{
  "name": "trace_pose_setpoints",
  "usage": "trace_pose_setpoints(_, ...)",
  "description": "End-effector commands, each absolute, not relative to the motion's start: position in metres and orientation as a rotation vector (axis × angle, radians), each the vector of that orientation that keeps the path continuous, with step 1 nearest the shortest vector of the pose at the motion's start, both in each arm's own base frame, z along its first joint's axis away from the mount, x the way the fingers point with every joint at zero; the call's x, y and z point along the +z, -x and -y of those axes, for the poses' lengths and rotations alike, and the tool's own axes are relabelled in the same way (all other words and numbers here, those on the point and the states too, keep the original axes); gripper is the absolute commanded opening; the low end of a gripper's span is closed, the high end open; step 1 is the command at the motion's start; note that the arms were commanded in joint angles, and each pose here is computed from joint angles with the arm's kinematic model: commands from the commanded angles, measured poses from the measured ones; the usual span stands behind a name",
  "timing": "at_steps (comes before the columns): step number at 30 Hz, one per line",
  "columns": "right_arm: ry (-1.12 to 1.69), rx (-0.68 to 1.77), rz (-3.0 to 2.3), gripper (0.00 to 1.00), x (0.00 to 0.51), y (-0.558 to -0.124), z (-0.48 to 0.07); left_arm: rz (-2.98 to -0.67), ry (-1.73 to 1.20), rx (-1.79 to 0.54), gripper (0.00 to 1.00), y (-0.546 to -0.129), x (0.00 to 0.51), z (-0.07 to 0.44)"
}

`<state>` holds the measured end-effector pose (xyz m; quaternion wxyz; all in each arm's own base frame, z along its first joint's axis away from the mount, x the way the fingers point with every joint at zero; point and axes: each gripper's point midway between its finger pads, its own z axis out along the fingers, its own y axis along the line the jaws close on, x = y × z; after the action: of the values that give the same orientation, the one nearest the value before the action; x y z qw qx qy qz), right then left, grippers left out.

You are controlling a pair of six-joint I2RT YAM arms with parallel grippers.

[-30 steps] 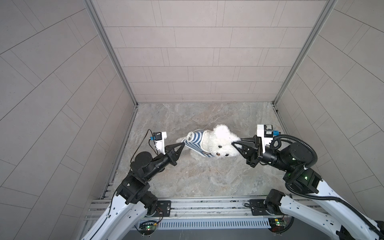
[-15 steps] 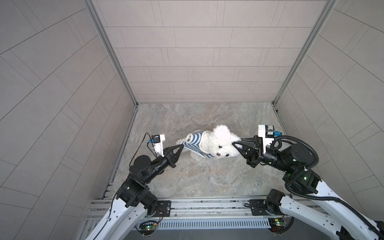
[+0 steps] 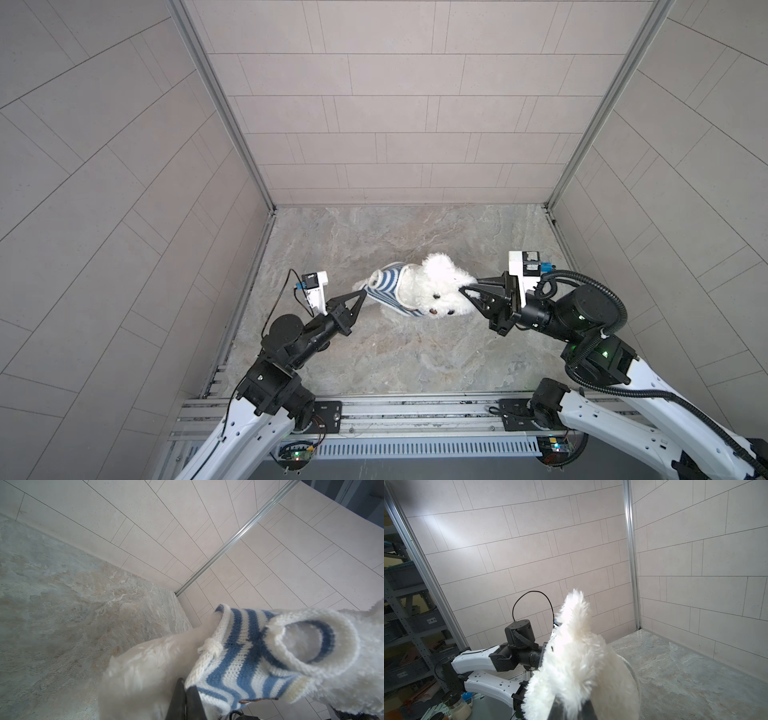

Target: Dress the teddy bear

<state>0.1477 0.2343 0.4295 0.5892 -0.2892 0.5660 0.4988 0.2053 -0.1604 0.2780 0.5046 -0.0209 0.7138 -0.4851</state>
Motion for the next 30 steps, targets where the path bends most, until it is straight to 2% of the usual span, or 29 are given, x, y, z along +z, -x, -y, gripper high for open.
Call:
trace_pose_setpoints(1, 0.681, 1.181, -1.097, 0.00, 0.484, -0.126, -0.221, -1.690, 0.040, -1.109, 0.00, -0.208, 0.285, 0.153)
trace_pose_setpoints(8, 0.703, 1.200, -1.034, 0.00, 0.492, -0.118, -0.221, -1.789, 0.064, -1.026, 0.00, -0.218, 0.266, 0.151)
trace_pose_setpoints(14, 0.694, 1.204, -0.967, 0.00, 0.502, -0.108, -0.212, -1.967, 0.184, -0.844, 0.00, -0.229, 0.213, 0.132)
trace_pose_setpoints(30, 0.697, 1.186, -0.988, 0.00, 0.494, -0.111, -0.213, -1.936, 0.158, -0.902, 0.00, -0.227, 0.225, 0.139)
